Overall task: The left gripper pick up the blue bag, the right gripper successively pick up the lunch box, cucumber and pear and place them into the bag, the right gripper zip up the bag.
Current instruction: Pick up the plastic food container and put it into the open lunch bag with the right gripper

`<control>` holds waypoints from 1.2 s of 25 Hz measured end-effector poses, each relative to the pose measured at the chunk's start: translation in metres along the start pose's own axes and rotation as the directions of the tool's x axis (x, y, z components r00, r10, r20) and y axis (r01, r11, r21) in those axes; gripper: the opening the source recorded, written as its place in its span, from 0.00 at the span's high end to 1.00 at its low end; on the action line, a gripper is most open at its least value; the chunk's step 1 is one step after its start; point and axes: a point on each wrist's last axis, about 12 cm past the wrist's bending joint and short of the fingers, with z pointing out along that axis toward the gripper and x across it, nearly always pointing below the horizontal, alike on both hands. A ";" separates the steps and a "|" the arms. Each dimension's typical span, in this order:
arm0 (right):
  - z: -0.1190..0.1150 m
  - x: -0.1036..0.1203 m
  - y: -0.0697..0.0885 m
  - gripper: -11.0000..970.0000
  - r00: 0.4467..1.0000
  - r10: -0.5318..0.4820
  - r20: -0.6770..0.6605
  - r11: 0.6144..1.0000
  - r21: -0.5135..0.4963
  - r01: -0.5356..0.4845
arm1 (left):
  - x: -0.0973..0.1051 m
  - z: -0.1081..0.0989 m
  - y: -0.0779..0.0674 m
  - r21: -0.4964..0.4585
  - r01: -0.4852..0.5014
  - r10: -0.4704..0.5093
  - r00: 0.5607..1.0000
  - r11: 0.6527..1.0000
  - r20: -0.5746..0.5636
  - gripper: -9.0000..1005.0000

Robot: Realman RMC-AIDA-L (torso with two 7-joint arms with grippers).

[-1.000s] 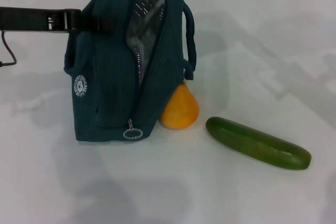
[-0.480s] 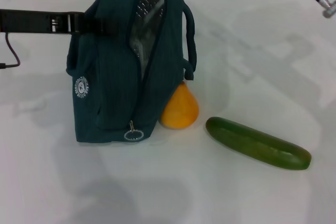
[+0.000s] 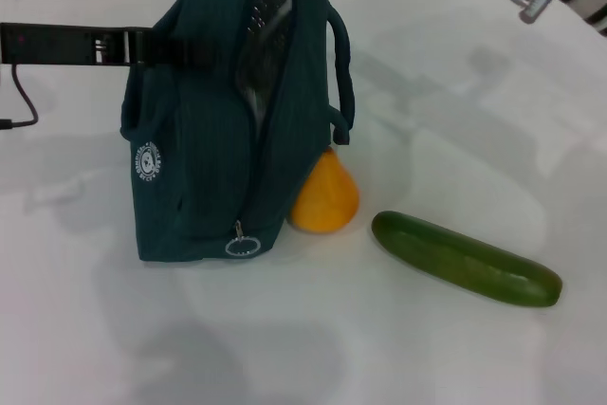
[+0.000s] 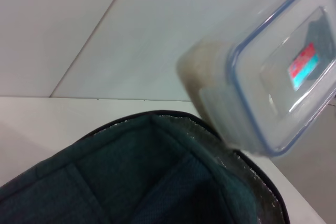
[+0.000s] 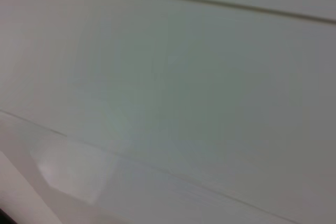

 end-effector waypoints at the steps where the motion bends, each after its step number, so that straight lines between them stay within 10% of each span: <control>1: 0.002 0.001 -0.001 0.79 1.000 -0.003 -0.008 1.000 0.009 0.003 | 0.000 0.000 0.000 0.000 -0.001 0.001 1.000 1.000 0.000 0.93; 30: 0.009 0.033 -0.021 0.76 0.989 -0.044 -0.142 0.987 0.150 0.065 | -0.002 -0.005 0.005 0.009 -0.013 0.012 0.995 1.000 0.097 0.93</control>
